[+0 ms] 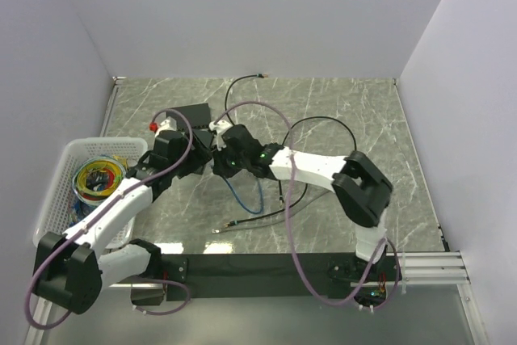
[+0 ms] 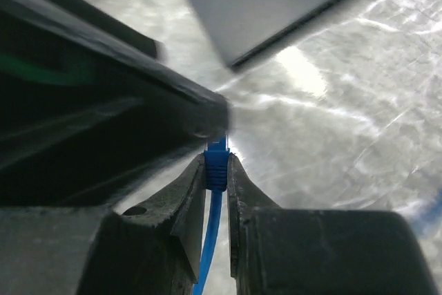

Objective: Insert the plug into the switch port

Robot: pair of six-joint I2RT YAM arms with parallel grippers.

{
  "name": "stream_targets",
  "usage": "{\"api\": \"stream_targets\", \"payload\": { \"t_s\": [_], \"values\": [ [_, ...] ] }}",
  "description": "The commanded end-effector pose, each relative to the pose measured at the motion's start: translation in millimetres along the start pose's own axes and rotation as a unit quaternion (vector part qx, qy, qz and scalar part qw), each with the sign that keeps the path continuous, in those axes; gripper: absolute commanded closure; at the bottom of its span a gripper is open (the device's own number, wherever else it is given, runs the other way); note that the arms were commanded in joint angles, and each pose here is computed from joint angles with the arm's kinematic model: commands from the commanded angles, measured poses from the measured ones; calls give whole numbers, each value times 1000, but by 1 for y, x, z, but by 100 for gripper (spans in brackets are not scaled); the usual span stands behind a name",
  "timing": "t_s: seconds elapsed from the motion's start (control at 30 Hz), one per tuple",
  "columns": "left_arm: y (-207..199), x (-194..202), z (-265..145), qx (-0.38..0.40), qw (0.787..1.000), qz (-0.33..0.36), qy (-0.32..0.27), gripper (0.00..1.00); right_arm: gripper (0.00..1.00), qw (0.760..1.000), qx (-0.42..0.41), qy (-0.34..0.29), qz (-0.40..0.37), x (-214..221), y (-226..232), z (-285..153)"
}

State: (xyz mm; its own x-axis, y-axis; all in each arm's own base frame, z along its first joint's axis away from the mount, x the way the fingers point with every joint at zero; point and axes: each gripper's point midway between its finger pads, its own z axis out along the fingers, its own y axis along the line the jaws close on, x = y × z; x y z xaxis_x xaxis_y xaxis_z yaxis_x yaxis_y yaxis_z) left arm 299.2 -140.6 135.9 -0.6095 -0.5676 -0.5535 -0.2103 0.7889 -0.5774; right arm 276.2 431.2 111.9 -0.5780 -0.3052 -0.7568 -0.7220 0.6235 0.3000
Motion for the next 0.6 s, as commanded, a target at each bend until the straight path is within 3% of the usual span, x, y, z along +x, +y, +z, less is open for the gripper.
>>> {"api": "stream_targets", "payload": {
  "t_s": [0.0,0.57],
  "values": [
    [0,-37,9,-16,998,11,-52,20,100,998,55,18,-22,-4,-26,17],
    [65,-101,85,-121,987,14,-101,23,100,995,86,38,-19,4,-63,74]
  ]
}}
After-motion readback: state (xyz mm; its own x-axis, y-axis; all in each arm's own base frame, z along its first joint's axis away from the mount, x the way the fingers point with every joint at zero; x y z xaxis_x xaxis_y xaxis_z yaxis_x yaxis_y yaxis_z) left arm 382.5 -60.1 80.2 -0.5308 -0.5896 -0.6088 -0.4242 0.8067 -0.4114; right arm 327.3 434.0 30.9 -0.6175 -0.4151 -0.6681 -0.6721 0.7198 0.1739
